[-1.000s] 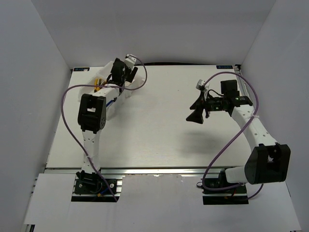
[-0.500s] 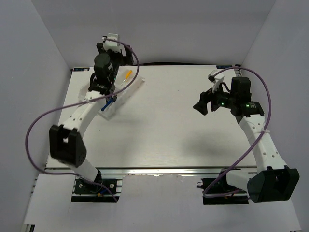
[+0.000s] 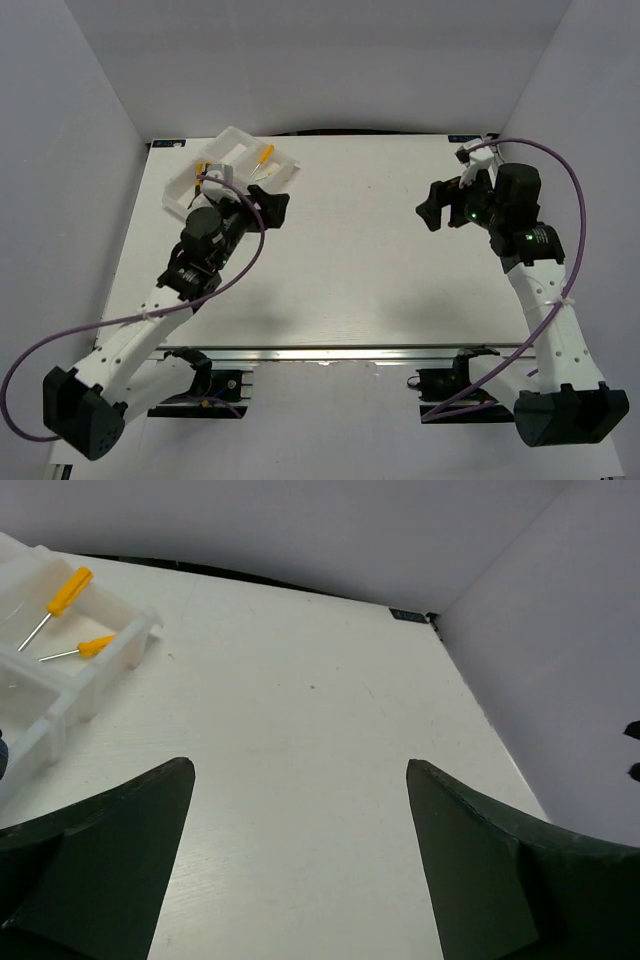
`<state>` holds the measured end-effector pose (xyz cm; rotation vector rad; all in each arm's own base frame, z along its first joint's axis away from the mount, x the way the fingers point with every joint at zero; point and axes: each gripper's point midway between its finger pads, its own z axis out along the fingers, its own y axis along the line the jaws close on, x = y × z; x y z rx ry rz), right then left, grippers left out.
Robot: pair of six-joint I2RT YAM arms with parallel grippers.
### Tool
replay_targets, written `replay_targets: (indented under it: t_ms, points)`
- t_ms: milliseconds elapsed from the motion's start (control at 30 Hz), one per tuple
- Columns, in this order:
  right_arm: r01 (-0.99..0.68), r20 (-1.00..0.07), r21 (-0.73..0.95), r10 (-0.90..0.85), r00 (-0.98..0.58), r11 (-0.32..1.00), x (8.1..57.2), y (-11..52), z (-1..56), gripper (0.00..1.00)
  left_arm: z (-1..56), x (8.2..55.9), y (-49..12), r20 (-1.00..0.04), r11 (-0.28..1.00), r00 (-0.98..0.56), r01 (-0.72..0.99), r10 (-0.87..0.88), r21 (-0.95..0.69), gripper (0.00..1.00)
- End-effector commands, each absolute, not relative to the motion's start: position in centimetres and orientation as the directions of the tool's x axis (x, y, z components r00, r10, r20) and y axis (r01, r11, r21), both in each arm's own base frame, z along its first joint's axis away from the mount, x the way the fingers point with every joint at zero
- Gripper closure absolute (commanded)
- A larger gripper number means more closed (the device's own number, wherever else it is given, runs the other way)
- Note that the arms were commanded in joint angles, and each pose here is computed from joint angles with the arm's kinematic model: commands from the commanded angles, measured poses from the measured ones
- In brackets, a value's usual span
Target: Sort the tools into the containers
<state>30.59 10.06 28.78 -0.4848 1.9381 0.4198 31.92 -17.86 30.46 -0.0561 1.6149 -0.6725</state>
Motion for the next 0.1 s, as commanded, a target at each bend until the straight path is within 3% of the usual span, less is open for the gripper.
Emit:
replay_targets:
  t_ms: [0, 67]
  points:
    - [-0.460, -0.928, 0.047, -0.132, -0.349, 0.887, 30.96, 9.06, 29.67, 0.11, 30.63, 30.37, -16.66, -0.865, 0.806, -0.182, 0.314, -0.468, -0.502, 0.02]
    - [-0.464, -0.926, 0.056, -0.129, -0.356, 0.884, 30.52, 9.18, 29.02, 0.11, 29.88, 30.01, -16.56, -0.858, 0.799, -0.192, 0.311, -0.477, -0.514, 0.02]
